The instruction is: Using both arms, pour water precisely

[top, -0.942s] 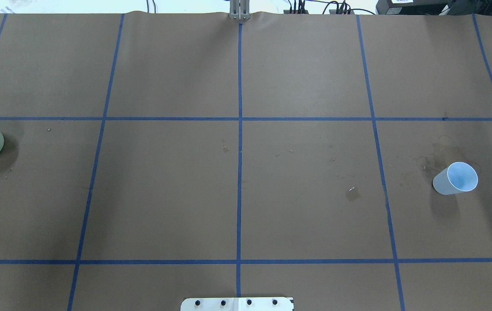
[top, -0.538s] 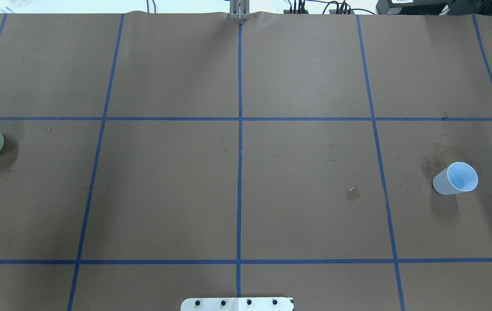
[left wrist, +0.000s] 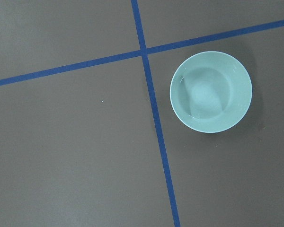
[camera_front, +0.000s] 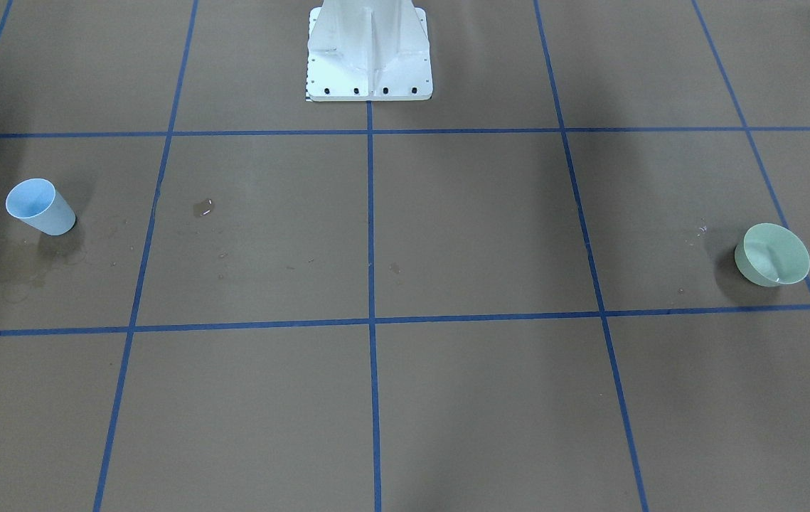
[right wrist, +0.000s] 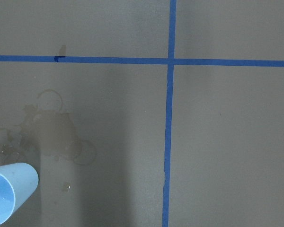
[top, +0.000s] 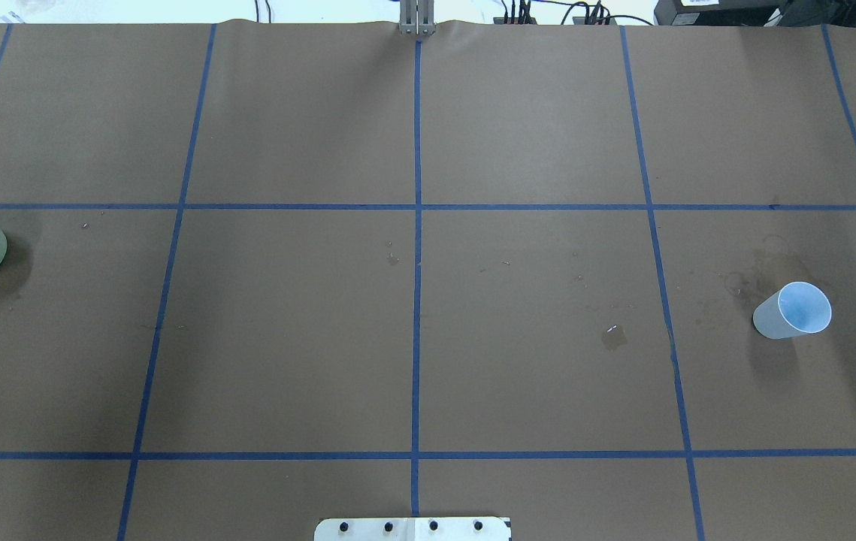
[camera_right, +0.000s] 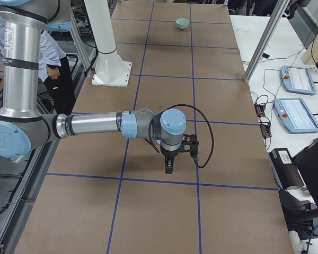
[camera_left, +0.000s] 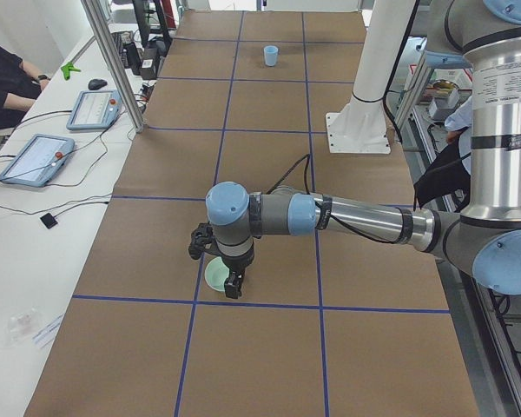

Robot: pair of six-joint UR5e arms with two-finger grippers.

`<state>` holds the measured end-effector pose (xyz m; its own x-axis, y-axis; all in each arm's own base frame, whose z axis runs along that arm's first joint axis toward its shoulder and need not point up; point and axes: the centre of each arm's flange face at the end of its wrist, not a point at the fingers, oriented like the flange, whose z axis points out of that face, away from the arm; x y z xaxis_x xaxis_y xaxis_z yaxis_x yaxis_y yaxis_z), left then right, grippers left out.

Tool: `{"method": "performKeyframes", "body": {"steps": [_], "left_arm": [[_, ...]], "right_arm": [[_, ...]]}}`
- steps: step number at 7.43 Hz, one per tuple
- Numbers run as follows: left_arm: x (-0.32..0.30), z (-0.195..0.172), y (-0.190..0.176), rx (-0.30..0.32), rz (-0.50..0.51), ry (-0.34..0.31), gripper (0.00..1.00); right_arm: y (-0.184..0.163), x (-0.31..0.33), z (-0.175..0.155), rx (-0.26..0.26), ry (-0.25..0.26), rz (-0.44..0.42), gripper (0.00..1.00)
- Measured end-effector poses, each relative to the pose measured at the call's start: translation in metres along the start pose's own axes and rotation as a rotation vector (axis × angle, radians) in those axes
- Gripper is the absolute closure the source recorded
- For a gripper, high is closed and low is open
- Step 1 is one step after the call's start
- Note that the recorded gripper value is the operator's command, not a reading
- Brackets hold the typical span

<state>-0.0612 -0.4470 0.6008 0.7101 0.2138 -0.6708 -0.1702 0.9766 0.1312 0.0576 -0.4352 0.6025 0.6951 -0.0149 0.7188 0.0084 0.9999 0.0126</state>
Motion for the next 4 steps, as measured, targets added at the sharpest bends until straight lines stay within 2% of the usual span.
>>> {"method": "performKeyframes", "body": {"steps": [4], "left_arm": [[0.008,-0.01,-0.012,0.043,0.038,-0.007,0.0]], "right_arm": [[-0.002,0.0,-0.004,0.01,-0.003,-0.001,0.0]]}}
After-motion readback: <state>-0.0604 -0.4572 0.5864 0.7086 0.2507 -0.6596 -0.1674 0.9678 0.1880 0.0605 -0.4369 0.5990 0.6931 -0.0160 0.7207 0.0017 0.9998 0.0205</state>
